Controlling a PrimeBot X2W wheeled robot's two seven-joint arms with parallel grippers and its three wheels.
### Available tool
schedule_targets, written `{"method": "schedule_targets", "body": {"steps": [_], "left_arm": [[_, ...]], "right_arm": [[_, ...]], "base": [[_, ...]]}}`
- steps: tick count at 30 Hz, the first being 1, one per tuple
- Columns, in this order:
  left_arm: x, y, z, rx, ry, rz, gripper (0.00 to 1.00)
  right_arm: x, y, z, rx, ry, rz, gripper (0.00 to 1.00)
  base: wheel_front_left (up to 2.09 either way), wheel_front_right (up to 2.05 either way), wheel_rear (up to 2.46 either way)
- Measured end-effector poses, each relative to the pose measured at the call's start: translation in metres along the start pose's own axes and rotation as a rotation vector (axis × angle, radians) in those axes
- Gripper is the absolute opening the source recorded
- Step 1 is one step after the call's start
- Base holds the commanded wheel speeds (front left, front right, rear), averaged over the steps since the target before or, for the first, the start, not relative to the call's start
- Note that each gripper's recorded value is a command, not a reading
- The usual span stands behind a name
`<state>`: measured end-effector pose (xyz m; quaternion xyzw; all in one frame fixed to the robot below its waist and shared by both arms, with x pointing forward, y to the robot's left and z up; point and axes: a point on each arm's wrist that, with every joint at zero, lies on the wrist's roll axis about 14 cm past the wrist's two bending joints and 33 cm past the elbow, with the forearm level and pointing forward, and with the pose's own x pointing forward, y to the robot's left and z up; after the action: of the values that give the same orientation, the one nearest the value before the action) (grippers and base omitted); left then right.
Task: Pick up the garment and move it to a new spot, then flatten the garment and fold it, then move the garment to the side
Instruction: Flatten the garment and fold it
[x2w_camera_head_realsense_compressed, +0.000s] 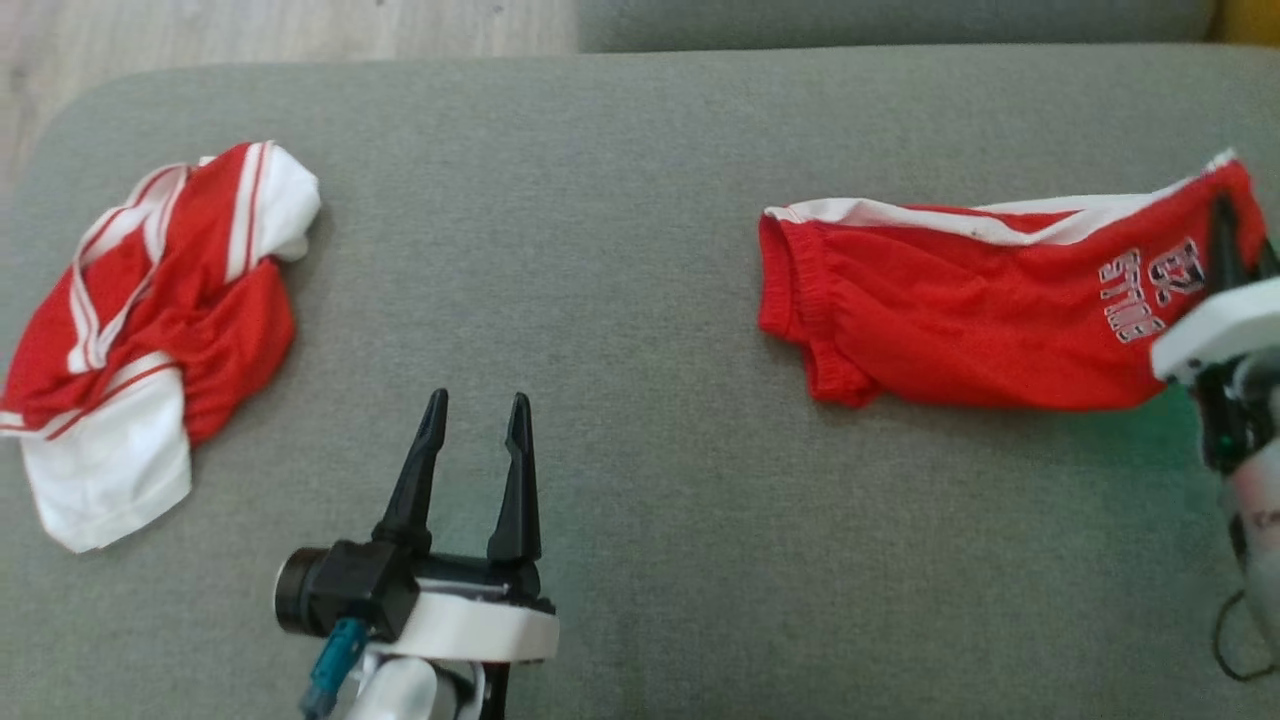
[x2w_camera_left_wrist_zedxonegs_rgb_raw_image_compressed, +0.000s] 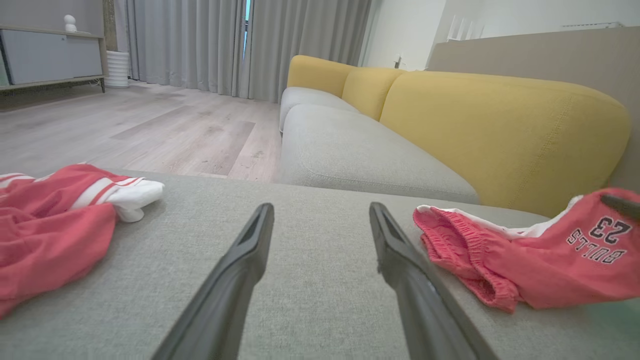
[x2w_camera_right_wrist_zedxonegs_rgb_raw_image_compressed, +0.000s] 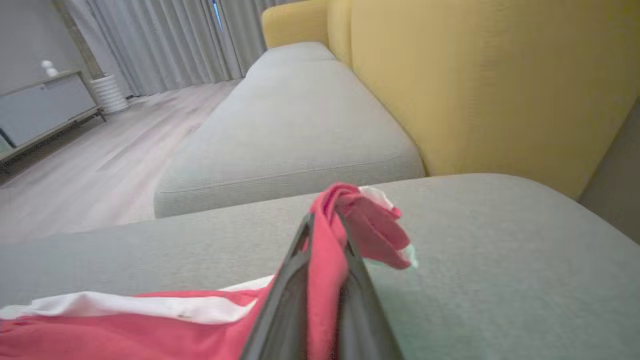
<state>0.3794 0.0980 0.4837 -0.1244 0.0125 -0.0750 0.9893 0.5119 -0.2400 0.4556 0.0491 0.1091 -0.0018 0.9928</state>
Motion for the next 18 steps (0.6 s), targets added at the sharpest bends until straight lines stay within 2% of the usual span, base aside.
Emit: {"method": "schedule_targets", "body": {"steps": [3, 10, 13, 16, 17, 18], "left_arm": [[-0.005, 0.003, 0.000, -0.001, 0.001, 0.012, 1.00], [-0.021, 0.012, 0.007, -0.008, -0.018, 0.055, 1.00], [-0.026, 0.016, 0.009, -0.006, -0.023, 0.072, 1.00], [-0.028, 0.019, 0.008, -0.007, -0.019, 0.082, 1.00], [-0.029, 0.019, 0.006, -0.008, -0.016, 0.085, 1.00], [-0.029, 0.020, 0.006, -0.008, -0.013, 0.087, 1.00]], "right_arm": [[0.003, 0.020, 0.011, -0.017, -0.033, 0.052, 0.00], [0.002, 0.118, 0.032, -0.054, -0.104, 0.288, 0.00], [-0.007, 0.155, 0.028, -0.097, -0.098, 0.392, 0.00], [-0.022, 0.186, 0.004, -0.114, -0.041, 0.480, 0.00], [-0.028, 0.194, -0.008, -0.119, -0.011, 0.504, 0.10], [-0.034, 0.199, -0.020, -0.123, 0.022, 0.523, 0.67]], "base": [[0.00, 0.00, 0.00], [0.00, 0.00, 0.00], [0.00, 0.00, 0.00], [0.00, 0.00, 0.00], [0.00, 0.00, 0.00], [0.00, 0.00, 0.00]]}}
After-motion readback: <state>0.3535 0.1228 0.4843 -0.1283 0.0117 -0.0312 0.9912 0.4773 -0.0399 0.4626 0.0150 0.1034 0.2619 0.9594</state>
